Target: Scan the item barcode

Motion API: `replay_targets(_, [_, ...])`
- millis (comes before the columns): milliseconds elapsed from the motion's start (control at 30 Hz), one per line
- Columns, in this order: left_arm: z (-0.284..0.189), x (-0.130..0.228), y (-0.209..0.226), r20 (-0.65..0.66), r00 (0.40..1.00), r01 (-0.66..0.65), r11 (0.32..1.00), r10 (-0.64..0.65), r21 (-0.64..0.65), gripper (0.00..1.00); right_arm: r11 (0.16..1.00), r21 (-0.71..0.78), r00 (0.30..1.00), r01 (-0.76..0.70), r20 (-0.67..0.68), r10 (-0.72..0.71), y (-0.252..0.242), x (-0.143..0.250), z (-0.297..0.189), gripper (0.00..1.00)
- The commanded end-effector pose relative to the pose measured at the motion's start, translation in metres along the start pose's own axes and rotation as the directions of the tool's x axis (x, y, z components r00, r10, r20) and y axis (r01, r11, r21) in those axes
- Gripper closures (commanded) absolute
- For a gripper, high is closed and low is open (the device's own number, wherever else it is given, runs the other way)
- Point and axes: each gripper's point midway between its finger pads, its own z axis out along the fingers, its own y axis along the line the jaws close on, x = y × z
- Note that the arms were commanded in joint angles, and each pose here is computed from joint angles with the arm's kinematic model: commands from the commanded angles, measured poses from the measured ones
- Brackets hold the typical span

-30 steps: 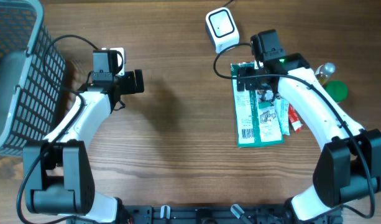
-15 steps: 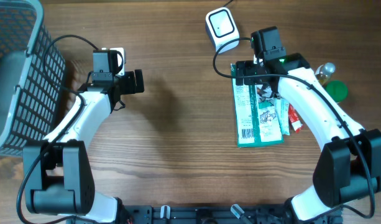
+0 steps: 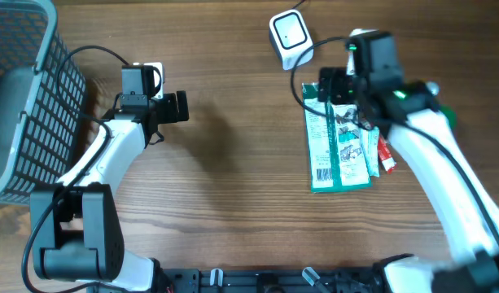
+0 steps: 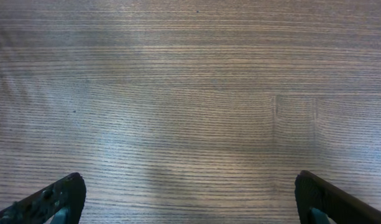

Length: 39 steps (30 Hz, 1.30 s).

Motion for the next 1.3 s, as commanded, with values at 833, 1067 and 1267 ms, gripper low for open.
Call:
replay_targets(833, [-0.003, -0.003, 0.0, 0.013, 1.0, -0.015, 1.0, 0.015, -0.004, 0.0, 0.992, -0.117, 0.45, -0.055, 0.884, 0.129, -0.067, 0.023, -0.3, 0.0])
replay_targets(1067, [-0.003, -0.003, 0.0, 0.013, 1.0, -0.015, 1.0, 0.015, -0.004, 0.0, 0.983, -0.163, 0.176, 0.079, 0.973, 0.147, -0.048, 0.042, -0.276, 0.0])
replay_targets(1267, [-0.003, -0.003, 0.0, 0.013, 1.0, -0.015, 1.0, 0.015, -0.004, 0.0, 0.98, -0.191, 0.239, 0.062, 0.956, 0.171, -0.049, 0.068, -0.214, 0.0])
